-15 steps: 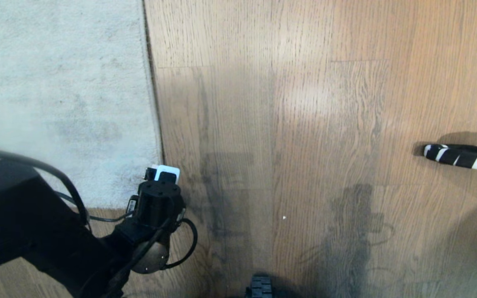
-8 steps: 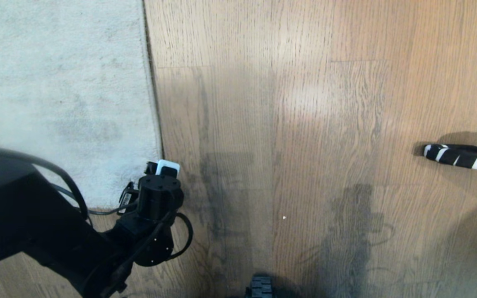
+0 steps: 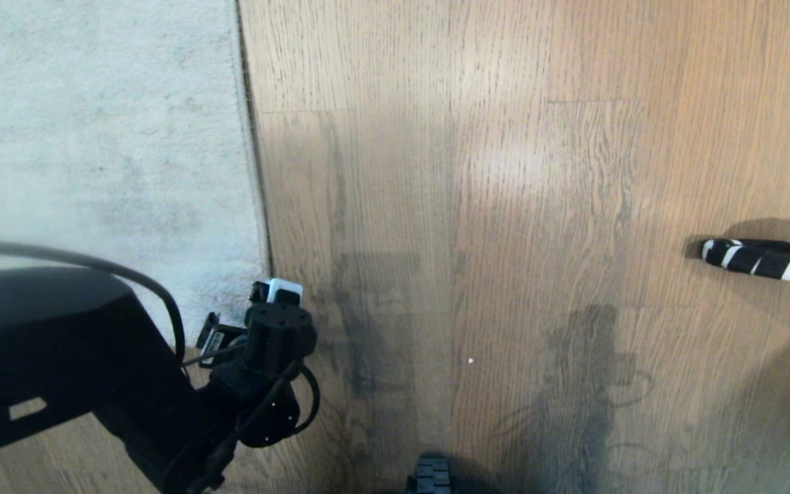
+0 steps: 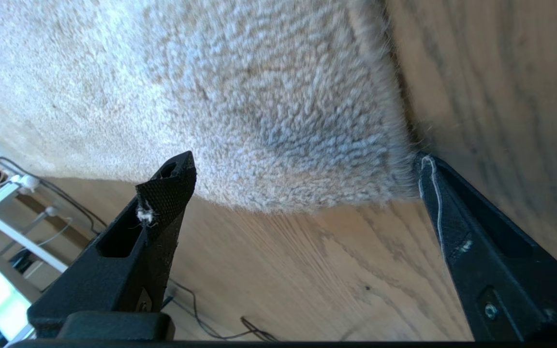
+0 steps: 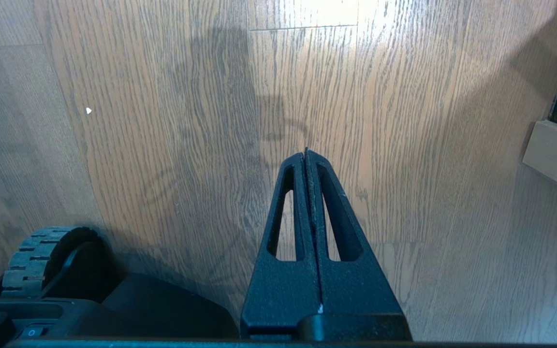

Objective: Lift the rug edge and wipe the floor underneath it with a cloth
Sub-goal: Lift up the carpet

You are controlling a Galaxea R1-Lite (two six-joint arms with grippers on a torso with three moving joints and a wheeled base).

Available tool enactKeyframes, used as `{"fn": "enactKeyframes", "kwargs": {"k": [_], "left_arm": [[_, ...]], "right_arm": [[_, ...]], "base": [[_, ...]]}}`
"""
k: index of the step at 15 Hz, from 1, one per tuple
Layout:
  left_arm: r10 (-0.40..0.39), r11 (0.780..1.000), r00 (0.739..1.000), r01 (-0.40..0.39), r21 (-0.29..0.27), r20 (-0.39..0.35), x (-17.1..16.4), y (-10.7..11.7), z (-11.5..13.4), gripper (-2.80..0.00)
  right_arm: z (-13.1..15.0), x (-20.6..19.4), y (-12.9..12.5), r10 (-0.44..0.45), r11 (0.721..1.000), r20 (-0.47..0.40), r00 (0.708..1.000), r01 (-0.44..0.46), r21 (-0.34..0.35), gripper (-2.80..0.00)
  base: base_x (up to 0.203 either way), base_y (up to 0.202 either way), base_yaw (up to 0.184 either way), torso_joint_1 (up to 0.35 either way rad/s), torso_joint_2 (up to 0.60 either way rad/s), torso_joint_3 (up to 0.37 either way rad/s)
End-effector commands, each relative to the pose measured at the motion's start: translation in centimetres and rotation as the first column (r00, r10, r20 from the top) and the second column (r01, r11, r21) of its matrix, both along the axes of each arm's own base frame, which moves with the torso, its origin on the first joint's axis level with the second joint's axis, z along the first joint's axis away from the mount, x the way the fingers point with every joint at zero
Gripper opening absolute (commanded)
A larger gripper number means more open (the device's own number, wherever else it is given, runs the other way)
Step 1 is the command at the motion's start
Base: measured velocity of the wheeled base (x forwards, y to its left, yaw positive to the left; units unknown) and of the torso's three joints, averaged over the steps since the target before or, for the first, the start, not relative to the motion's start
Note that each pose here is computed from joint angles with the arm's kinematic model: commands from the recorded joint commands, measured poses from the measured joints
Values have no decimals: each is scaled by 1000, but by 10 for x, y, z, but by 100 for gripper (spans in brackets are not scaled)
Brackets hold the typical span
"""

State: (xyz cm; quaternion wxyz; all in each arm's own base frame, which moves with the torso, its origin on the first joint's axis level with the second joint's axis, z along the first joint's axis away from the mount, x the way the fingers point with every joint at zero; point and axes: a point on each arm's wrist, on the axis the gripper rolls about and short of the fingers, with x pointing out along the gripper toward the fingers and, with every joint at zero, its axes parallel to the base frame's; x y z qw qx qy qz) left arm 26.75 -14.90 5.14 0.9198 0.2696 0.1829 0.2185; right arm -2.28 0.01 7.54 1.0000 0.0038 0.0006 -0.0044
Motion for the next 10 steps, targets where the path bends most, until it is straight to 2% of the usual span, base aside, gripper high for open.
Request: {"fn": "enactKeyframes", "kwargs": {"k": [1, 6, 10], "left_arm": [[22, 1000, 1000, -22, 17, -16, 4, 5, -6, 0], [85, 996, 996, -84, 39, -25, 14, 25, -3, 0], [92, 995, 996, -91, 42, -20, 17, 27, -1, 0]], "right_arm": [[0, 0, 0, -2, 1000, 0, 1000, 2, 0, -280], [0, 0, 0, 0, 1000, 0, 1000, 0, 0, -280], [0, 0, 0, -1, 1000, 1, 1000, 1, 0, -280]], "base": [[0, 0, 0, 0, 0, 0], [0, 0, 0, 0, 0, 0], [0, 0, 0, 0, 0, 0]]}}
